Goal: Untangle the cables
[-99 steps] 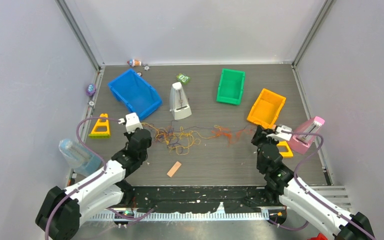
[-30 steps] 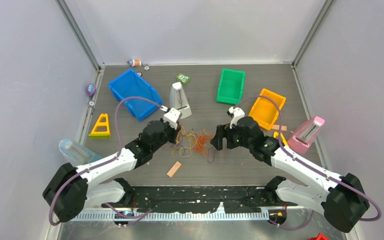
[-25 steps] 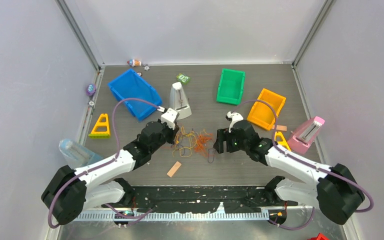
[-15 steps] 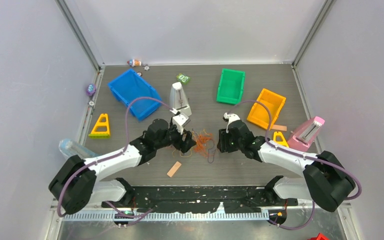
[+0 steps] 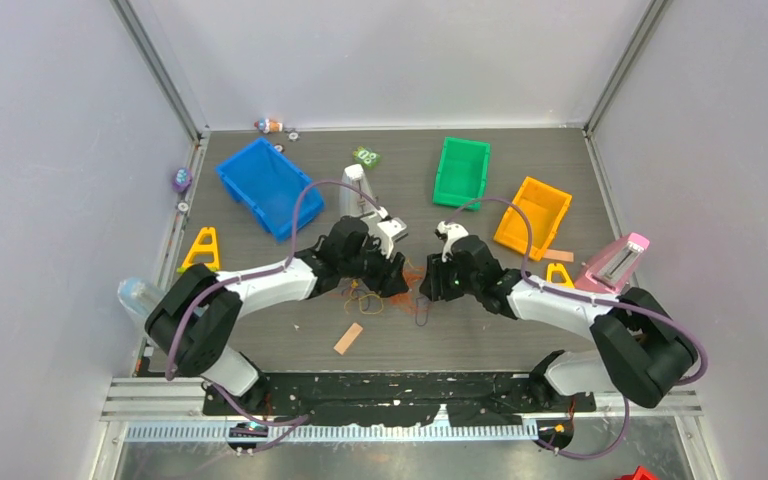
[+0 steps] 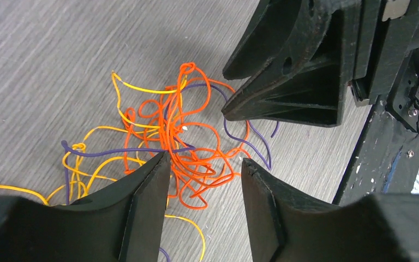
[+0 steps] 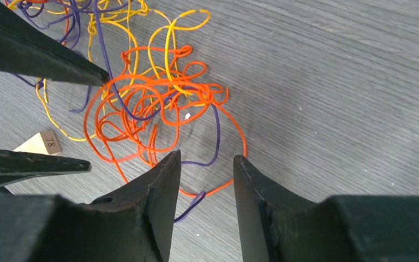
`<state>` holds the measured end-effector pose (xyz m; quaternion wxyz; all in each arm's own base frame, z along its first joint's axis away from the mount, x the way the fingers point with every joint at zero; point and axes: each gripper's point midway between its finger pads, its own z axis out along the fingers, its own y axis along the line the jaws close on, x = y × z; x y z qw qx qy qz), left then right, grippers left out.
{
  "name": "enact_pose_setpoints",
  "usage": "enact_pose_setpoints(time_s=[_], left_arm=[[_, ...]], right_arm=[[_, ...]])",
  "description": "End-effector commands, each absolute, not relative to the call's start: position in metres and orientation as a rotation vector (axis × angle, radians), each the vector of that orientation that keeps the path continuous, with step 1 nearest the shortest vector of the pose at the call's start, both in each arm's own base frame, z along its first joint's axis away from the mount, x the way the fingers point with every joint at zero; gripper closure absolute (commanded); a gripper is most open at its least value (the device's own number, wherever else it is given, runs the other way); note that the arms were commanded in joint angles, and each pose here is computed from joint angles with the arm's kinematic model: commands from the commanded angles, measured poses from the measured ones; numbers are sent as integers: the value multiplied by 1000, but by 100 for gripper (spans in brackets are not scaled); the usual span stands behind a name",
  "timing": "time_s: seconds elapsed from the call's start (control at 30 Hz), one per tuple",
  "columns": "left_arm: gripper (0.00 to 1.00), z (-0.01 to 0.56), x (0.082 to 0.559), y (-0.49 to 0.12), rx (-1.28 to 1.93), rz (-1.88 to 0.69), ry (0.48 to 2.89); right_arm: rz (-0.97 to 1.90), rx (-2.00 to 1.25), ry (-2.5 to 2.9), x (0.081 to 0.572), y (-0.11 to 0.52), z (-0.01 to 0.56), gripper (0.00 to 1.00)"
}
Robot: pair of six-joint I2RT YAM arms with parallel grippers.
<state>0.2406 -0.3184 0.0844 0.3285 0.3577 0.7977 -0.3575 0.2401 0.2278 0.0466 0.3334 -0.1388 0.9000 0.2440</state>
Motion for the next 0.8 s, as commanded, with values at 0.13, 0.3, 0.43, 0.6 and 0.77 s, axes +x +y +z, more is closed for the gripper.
enact_pose_setpoints(time_s=[0.13, 0.3, 0.43, 0.6, 0.77], left_arm=[[57, 78, 237, -329, 977, -992, 2173], [69, 59, 238, -328, 999, -957, 2294], [100, 58, 243, -324, 982, -918, 2308], [100, 64, 253, -313, 918, -844, 2277], [100, 70, 256, -307, 884, -838, 2247]], right_arm=[[723, -385, 2270, 260, 255, 65, 71], [727, -373, 2269, 261, 256, 63, 80], [694, -352, 2250, 263, 250, 69, 94], [647, -318, 2217, 265, 239, 84, 95], [617, -299, 2207, 266, 232, 86, 95]])
